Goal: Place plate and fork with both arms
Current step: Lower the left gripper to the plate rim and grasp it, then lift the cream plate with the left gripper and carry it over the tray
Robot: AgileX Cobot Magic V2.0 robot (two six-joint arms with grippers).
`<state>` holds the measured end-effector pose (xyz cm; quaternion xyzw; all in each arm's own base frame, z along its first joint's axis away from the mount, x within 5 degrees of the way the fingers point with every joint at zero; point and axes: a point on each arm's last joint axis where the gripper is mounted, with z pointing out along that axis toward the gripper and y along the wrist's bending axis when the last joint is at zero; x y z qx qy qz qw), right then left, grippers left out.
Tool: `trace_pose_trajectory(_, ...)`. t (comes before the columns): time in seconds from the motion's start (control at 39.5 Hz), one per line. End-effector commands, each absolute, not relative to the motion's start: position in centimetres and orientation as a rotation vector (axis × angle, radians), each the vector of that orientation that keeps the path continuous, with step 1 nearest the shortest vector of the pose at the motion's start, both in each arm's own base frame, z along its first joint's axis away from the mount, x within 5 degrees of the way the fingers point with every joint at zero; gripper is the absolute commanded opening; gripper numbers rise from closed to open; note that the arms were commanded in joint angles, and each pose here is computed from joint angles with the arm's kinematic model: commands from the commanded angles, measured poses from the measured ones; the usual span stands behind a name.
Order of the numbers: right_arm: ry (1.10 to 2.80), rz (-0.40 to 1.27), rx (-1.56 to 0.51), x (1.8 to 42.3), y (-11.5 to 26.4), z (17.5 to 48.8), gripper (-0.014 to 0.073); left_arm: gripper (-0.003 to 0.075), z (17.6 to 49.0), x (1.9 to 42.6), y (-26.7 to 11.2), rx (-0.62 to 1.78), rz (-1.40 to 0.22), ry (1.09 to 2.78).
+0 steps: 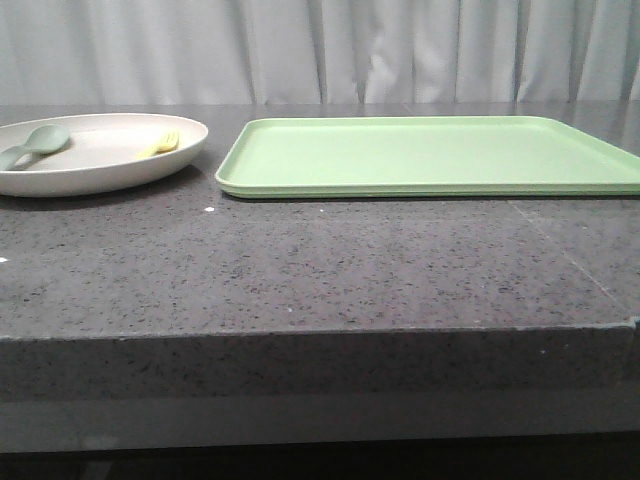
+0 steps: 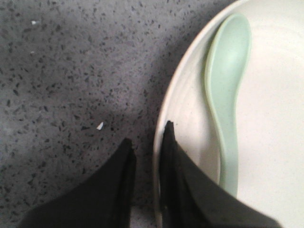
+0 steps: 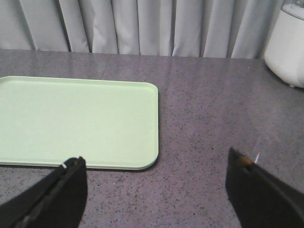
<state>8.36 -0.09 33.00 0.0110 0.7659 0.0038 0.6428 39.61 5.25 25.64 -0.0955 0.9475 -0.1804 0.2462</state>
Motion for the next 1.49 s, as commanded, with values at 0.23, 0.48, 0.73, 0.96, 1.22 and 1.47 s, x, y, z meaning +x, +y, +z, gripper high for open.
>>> trace_pose_trajectory(0.23,1.648,-0.005,0.015,8.5,-0.1,34.7,0.0615,-0.0018,28.7,39.6,5.1,-0.272,-0.519,2.47)
trace_pose_trajectory(0.48,1.648,-0.005,0.015,8.5,-0.1,34.7,0.0615,-0.0018,30.7,38.8,4.0,-0.239,-0.536,2.428)
trace_pose_trajectory(0.73,1.647,-0.005,0.015,8.5,-0.1,34.8,0.0615,-0.0018,33.8,37.5,1.3,-0.234,-0.582,2.36)
trace_pose_trajectory(0.96,1.647,-0.005,0.015,8.5,-0.1,34.8,0.0615,-0.0018,35.5,37.5,-3.7,-0.227,-0.69,2.338)
trace_pose_trajectory(1.22,1.643,-0.005,0.014,8.5,-0.1,34.8,0.0615,-0.0018,37.5,37.9,-10.4,-0.165,-0.712,2.321)
trace_pose_trajectory(1.47,1.643,-0.005,0.014,8.5,-0.1,34.8,0.0615,-0.0018,37.0,38.4,-15.6,-0.159,-0.711,2.349)
